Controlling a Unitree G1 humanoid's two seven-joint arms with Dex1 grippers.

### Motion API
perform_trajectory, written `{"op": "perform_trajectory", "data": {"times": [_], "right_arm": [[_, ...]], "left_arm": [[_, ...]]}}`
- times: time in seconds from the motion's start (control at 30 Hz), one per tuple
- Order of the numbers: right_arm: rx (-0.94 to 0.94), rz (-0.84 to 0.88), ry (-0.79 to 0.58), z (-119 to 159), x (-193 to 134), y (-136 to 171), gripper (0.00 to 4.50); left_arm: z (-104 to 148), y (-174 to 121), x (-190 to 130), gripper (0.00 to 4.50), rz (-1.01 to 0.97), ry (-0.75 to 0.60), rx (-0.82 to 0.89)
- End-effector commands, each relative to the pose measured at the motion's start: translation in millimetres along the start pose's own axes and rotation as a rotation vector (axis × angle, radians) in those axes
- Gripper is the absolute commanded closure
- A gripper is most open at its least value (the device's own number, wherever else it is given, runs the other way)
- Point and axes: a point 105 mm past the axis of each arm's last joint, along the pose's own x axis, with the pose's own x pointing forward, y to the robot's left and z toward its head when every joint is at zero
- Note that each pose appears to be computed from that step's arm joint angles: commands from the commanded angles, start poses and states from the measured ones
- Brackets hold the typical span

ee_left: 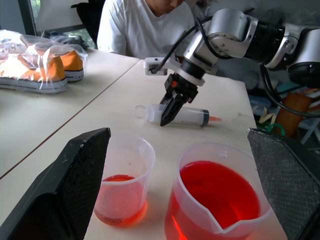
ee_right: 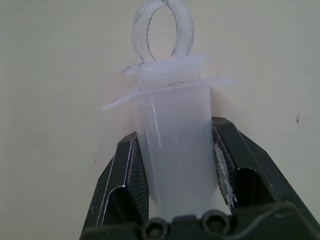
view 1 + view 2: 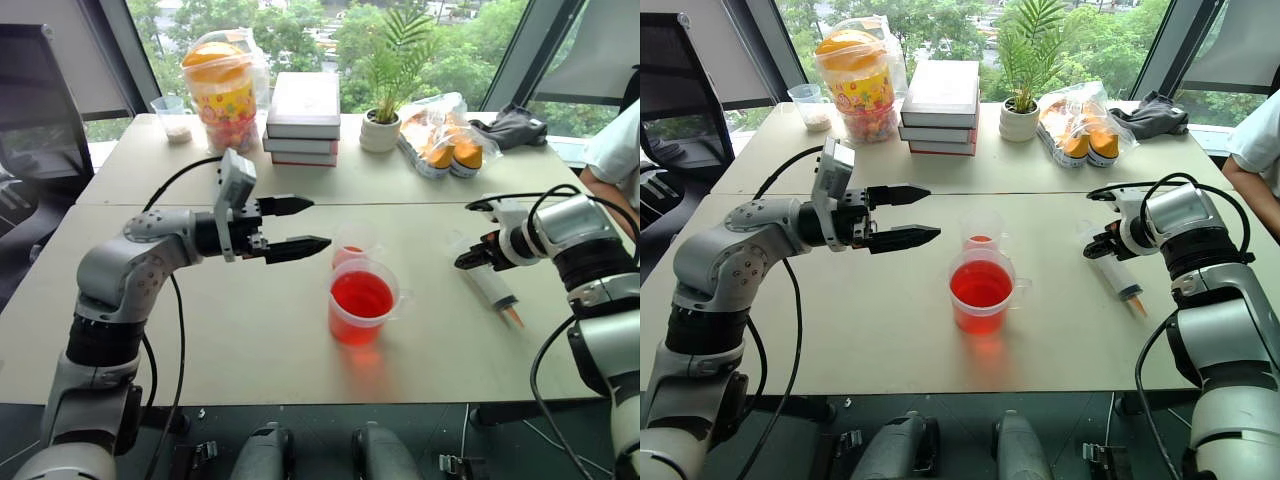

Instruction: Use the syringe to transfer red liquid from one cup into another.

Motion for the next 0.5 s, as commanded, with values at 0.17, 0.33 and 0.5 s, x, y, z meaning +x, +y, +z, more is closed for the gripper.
{"op": "perform_trajectory", "data": {"times": [0.17,0.33,0.5], "right_arm": [[-0.178,0.358,-0.843,101.2,-138.0,76.3,3.09],[-0.258,0.651,-1.239,93.7,-196.5,134.4,3.09],[-0.300,0.846,-1.346,67.8,-200.8,176.5,3.09]], "left_arm": [[20.4,7.3,-4.0,0.00,-0.021,-0.010,0.064],[26.8,14.1,-3.5,0.00,-0.042,-0.008,0.064],[34.7,19.8,-1.7,0.00,-0.068,0.003,0.081]]}}
